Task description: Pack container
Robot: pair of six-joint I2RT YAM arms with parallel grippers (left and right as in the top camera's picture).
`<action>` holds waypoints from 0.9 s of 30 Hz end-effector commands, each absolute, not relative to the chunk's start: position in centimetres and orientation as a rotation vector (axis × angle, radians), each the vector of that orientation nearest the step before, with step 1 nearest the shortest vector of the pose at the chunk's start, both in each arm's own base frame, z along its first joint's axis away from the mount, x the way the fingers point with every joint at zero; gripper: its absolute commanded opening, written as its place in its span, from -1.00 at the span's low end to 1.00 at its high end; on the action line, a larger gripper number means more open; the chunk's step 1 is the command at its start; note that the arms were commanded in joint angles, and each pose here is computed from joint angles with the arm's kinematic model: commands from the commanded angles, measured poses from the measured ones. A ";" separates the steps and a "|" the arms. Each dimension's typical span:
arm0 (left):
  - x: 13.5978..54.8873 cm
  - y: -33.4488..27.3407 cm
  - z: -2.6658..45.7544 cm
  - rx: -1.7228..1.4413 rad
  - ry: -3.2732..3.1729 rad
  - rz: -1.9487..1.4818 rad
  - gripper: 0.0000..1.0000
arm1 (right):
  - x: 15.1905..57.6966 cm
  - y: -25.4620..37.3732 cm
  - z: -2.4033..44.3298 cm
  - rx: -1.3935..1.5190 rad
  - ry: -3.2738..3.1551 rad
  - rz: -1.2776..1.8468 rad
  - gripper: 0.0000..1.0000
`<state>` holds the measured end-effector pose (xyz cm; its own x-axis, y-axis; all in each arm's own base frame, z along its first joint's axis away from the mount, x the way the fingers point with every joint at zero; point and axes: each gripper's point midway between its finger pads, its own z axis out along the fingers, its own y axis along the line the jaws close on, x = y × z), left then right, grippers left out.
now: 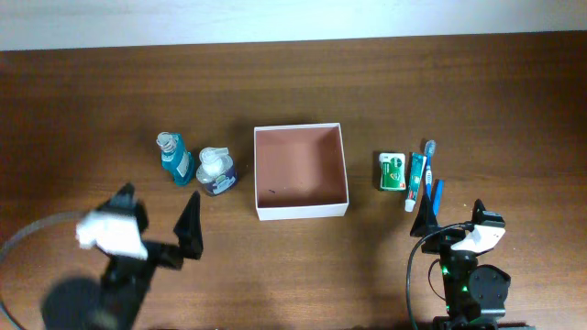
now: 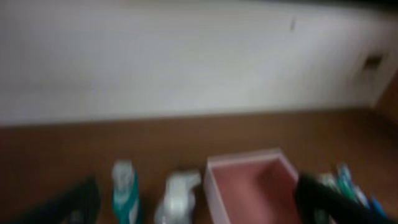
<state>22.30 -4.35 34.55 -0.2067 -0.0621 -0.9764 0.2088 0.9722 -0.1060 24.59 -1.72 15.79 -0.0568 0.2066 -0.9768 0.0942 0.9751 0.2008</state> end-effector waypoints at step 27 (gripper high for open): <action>36.4 -8.1 20.8 0.825 2.737 -0.223 0.82 | 24.6 -1.6 15.6 0.224 1.635 0.090 0.97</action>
